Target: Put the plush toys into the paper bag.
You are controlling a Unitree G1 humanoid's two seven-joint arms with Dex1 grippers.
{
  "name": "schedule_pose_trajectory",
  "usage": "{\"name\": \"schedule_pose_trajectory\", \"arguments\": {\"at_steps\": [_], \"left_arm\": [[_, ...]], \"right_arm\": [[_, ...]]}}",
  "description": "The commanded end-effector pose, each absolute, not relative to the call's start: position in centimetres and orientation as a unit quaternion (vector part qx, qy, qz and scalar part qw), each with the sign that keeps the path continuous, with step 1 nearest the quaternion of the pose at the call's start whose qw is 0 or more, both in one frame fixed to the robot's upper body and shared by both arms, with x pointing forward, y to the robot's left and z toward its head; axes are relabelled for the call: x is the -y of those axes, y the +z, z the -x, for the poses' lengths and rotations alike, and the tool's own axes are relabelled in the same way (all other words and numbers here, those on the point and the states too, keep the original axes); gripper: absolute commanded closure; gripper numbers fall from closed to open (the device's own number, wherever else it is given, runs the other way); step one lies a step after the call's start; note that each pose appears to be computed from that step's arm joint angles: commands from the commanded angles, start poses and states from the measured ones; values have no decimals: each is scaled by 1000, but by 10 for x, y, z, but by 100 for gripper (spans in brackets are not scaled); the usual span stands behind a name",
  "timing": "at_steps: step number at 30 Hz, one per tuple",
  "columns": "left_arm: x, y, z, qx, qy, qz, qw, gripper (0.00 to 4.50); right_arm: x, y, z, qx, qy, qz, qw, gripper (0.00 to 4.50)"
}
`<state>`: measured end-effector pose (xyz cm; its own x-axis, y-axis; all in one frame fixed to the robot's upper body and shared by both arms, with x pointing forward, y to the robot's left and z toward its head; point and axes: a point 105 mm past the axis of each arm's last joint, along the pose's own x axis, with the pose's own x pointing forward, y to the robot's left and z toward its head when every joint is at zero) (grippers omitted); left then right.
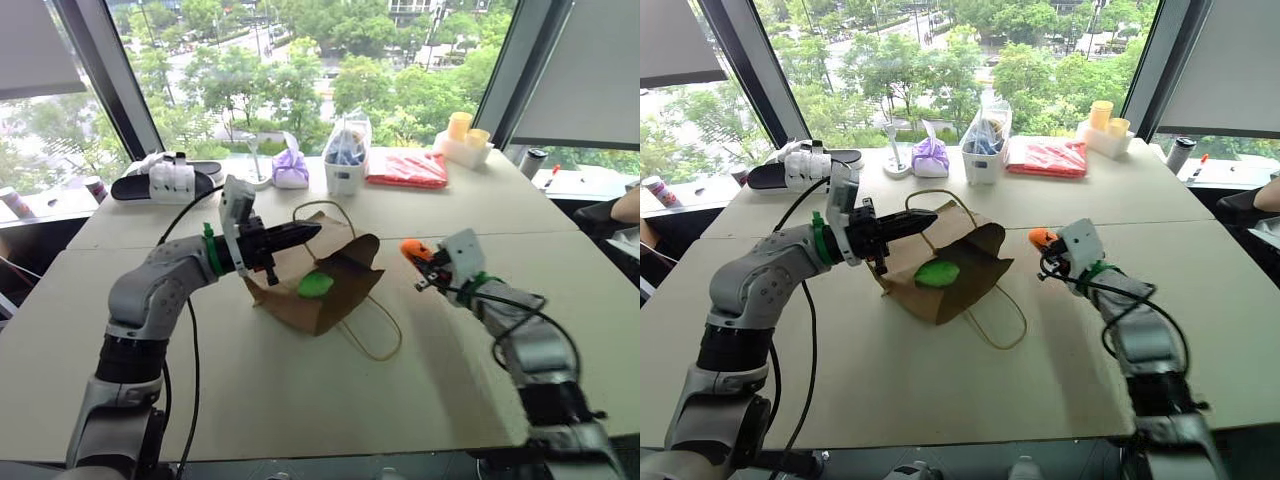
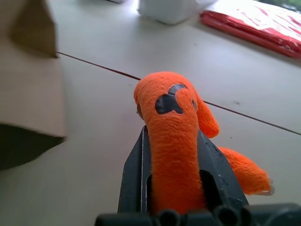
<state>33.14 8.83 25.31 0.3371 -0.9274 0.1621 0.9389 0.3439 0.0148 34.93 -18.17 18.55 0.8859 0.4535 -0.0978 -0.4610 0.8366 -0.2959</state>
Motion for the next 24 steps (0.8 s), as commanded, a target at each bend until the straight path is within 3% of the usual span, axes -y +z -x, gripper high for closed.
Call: {"name": "schedule_pose_trajectory", "arguments": {"at_steps": [1, 4, 8, 14, 24], "left_arm": [[-85, 270, -330, 104, -578, 37, 808, 450], [-81, 272, -330, 107, -585, 40, 803, 450], [-78, 273, -328, 107, -592, 45, 797, 450], [-76, 274, -323, 104, -601, 48, 791, 450], [-73, 270, -308, 85, -626, 46, 773, 450]], "right_arm": [[136, 213, -305, 15, 353, 129, 926, 436], [120, 211, -292, 3, 383, 116, 916, 436], [95, 202, -298, -3, 388, 101, 916, 436], [74, 182, -331, -11, 373, 98, 923, 436], [35, 174, -384, 7, 373, 86, 924, 436]]}}
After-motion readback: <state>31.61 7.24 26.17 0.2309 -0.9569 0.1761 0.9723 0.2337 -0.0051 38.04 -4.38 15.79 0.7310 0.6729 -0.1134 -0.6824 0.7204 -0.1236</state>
